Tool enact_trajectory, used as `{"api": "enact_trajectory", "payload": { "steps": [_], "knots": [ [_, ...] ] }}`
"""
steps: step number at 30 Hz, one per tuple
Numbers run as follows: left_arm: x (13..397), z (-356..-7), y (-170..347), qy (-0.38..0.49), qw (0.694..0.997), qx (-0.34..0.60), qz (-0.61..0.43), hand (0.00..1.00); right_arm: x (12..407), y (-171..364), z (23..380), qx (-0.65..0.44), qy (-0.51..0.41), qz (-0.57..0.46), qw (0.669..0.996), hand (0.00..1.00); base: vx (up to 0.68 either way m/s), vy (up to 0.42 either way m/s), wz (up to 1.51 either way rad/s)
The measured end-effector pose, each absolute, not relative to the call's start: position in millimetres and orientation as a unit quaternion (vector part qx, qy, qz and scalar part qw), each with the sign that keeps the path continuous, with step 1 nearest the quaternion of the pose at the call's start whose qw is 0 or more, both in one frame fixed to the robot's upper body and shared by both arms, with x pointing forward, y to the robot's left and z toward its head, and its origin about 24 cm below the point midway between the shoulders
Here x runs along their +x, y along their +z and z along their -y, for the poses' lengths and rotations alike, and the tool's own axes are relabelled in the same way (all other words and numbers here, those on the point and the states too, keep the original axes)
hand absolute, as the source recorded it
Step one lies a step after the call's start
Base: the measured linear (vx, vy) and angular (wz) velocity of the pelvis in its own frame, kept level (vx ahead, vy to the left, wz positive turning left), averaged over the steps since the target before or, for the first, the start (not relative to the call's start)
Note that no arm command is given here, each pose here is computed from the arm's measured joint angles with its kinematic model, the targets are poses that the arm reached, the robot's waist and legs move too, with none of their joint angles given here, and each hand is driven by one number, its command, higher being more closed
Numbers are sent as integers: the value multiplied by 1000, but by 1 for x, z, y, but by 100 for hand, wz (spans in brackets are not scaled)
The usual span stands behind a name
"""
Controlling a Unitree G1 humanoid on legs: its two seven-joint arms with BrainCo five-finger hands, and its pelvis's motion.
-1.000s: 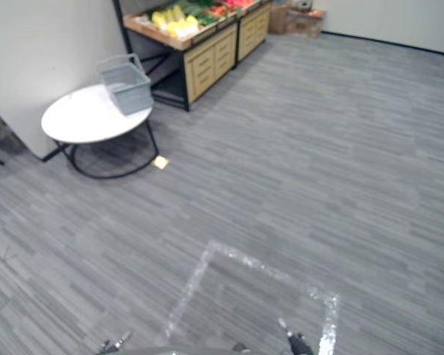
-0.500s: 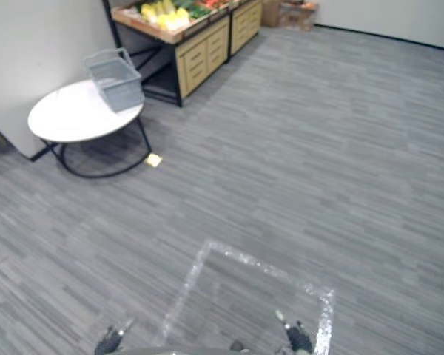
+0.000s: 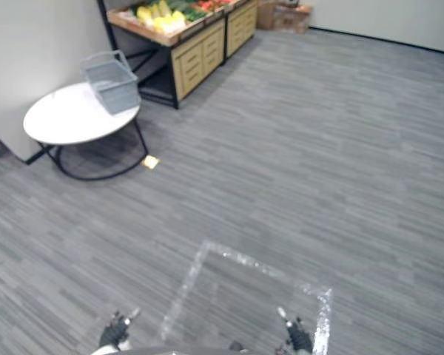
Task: Pick vegetable in the basket
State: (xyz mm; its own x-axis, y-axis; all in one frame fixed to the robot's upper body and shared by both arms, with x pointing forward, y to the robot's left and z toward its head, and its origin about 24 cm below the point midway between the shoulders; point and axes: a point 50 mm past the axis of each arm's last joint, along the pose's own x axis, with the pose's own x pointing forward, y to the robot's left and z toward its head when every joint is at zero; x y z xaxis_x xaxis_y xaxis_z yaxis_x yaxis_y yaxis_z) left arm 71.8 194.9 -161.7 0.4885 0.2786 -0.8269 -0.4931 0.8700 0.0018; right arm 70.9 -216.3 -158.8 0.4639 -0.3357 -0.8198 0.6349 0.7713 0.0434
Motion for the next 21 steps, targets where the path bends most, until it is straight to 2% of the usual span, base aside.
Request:
{"api": "enact_trajectory", "payload": {
  "steps": [8, 21],
  "knots": [
    [65, -197, -167, 222, 836, -140, -482, 0, 43, -167, 220, 186, -316, -479, 798, 0, -8, -8, -2],
    [69, -194, -166, 198, 844, -136, -480, 0, 51, -167, 218, 204, -309, -472, 800, 0, -3, -3, -1]
  ]
}}
